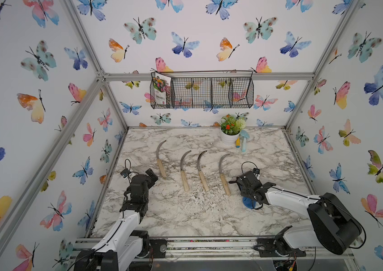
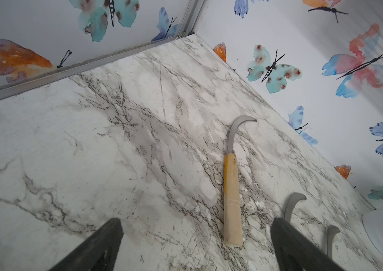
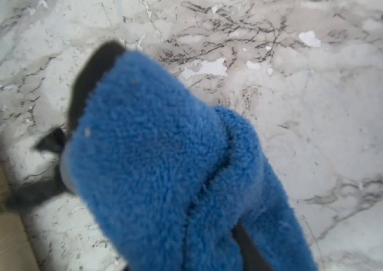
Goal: Wipe small sickles with rags
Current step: Pick up the rag from the center of the board.
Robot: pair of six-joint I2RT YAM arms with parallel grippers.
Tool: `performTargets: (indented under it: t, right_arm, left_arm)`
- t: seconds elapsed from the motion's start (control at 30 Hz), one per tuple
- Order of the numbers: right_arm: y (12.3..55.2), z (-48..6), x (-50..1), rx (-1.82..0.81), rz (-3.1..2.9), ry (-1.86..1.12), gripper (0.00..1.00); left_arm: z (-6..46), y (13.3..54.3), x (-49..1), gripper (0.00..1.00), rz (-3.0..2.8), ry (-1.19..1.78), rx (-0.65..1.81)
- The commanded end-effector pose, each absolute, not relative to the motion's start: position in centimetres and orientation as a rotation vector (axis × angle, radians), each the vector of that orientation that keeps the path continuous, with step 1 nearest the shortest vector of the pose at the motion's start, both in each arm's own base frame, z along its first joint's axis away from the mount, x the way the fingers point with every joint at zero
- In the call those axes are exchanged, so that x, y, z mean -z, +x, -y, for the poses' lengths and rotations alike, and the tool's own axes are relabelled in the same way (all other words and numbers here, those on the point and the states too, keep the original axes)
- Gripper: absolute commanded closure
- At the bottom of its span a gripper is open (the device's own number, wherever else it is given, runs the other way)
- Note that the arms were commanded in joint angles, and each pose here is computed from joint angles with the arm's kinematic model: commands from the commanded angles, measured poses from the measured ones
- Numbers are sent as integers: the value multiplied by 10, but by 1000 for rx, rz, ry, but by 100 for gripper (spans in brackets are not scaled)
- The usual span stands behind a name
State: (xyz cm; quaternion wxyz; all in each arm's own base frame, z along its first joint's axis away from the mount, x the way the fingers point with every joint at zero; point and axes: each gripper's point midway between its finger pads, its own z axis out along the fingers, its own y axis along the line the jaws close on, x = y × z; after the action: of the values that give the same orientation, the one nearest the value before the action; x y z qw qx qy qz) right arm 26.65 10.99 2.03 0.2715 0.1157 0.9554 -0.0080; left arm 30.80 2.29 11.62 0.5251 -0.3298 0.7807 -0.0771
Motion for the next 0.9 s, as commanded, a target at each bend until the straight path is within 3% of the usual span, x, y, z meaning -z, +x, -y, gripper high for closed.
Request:
performTargets:
  t: [0.0, 0.03, 0.17, 0.27, 0.33, 0.43, 0.6, 0.7, 0.87]
  right_arm:
    - [253, -112, -11, 2, -2627, 301, 89]
    - [255, -113, -18, -22, -2602, 299, 97]
    - [264, -128, -52, -204, -2483, 260, 98]
    - [269, -139, -88, -361, -2356, 227, 98]
    - [270, -148, -113, -477, -2262, 193, 98]
    - [268, -162, -148, -661, -2130, 125, 98]
    - [273, -178, -180, -930, -2017, 25, 98]
    - [283, -174, -190, -1109, -1969, -4, 98]
    - [298, -163, -198, -1100, -1943, -20, 98]
  left_arm:
    - [-22, 308, -120, 3, -1856, -781, 188]
    - [-27, 306, -120, 0, -1845, -826, 169]
    - [-47, 293, -121, 1, -1769, -1015, 127]
    - [-31, 300, -134, 14, -1741, -904, 246]
    - [-25, 301, -138, 15, -1757, -877, 277]
    - [-14, 299, -137, 5, -1844, -832, 313]
    - [15, 302, -146, 7, -1948, -648, 408]
    - [23, 305, -142, 1, -1986, -594, 424]
    - [44, 324, -120, 1, -2083, -536, 461]
